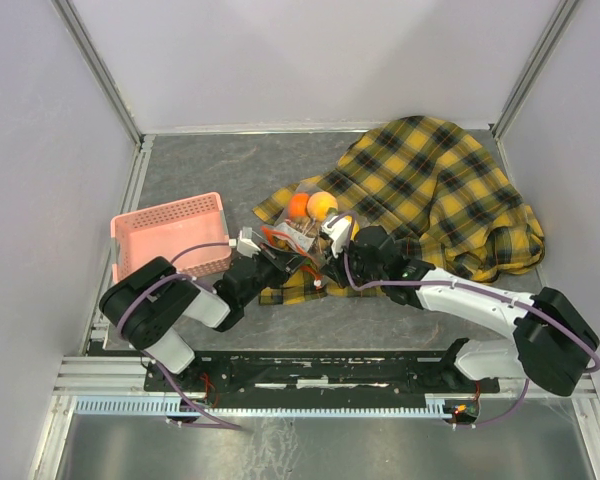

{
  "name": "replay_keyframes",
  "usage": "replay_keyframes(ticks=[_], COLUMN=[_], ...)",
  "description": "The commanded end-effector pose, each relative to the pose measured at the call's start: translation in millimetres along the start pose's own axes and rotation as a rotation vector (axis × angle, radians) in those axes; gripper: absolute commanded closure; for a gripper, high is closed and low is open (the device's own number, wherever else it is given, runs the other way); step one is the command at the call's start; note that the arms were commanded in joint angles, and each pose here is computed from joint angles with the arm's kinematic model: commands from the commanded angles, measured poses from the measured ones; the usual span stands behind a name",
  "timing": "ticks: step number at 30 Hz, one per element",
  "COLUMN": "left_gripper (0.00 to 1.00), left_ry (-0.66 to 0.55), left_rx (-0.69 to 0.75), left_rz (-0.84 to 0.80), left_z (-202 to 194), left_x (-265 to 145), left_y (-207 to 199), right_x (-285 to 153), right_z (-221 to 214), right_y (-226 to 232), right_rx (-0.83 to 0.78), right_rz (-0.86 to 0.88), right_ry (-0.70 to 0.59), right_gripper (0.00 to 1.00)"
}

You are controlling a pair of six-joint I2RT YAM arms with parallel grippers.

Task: Open the zip-top bag and remove the fake food
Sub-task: Pick up the fake fruit from the zipper food storage bag.

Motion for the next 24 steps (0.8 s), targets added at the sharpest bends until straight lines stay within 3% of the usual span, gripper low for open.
replay_keyframes(ticks=[1, 16, 24], left_gripper=[0.97, 0.97, 0.97], left_ry=[-0.058, -0.065, -0.052], left_rx=[-0.052, -0.059, -0.026], left_rz=[-0.115, -0.126, -0.081], left_z=[15, 19, 16], left_x=[10, -5, -3], left_y=[-32, -34, -22], right_x=[5, -3, -7], right_z=[5, 3, 10], right_y=[5, -8, 19], right_rx=[-0.011, -0.024, -0.047], right_rz=[0.027, -0.057, 0.117], right_ry=[-0.008, -0.006, -0.074], right_gripper=[0.98, 0.98, 0.98])
Point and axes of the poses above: each gripper's point midway between its finger pads, its own x axis out along the fingers, its own y axis along the line the jaws close on, z = x × y, the point moved 2 cm from there along -x, back along the fingers, and after that the axes turned 2 degrees about x, right-handed, at the moved point
